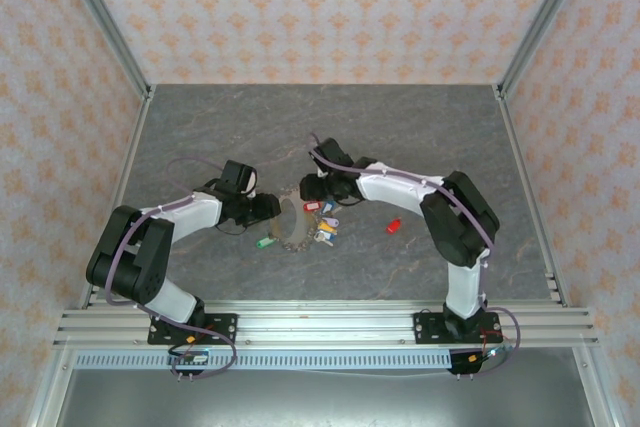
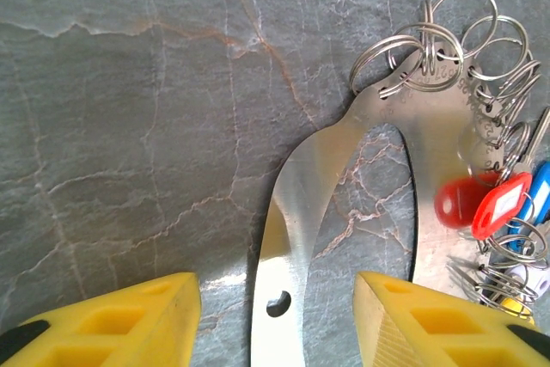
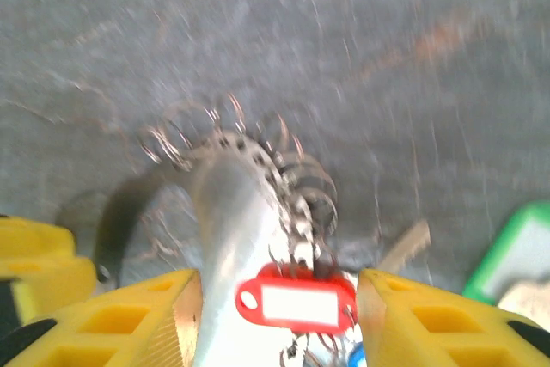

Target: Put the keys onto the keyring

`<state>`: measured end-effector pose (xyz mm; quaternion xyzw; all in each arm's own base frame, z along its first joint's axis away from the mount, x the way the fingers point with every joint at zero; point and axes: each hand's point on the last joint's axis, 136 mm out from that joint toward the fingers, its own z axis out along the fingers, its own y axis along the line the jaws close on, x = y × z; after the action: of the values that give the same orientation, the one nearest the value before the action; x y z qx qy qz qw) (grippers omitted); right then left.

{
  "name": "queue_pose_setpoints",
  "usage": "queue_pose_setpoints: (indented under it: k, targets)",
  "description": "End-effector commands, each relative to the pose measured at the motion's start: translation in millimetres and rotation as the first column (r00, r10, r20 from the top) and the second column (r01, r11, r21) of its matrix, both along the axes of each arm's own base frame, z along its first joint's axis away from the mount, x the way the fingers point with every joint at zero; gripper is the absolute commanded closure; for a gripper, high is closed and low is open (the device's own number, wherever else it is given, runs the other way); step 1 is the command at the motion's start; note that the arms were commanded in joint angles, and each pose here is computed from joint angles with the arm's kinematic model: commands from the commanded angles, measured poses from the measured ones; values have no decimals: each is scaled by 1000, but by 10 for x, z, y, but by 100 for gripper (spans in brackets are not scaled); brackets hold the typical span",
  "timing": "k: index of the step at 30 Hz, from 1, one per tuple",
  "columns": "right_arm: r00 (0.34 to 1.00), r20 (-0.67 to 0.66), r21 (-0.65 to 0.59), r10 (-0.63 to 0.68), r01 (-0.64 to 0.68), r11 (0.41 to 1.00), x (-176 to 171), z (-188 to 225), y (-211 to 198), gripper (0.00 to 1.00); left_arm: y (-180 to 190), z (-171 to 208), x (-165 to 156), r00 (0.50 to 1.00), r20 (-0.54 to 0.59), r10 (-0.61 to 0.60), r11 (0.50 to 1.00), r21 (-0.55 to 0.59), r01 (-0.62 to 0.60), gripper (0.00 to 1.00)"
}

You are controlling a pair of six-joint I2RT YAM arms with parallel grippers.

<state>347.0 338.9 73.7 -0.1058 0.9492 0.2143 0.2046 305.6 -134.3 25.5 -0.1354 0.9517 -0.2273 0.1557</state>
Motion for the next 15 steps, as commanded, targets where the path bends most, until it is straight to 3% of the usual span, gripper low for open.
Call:
queue_pose_setpoints:
  k: [1, 12, 15]
  targets:
    - [997, -41, -119, 69, -74, 990, 70, -227, -74, 48, 71, 89, 42, 999, 35, 34, 999, 32, -35, 49]
    - [971, -130, -145, 203, -221, 964, 97, -509, 122, 49, 13, 140, 54, 998, 54, 30, 1000, -9, -29, 49]
    - [953, -155, -103, 259, -277, 955, -1, -540, 179, 55, -15, 129, 60, 998, 52, 21, 1000, -21, -20, 49]
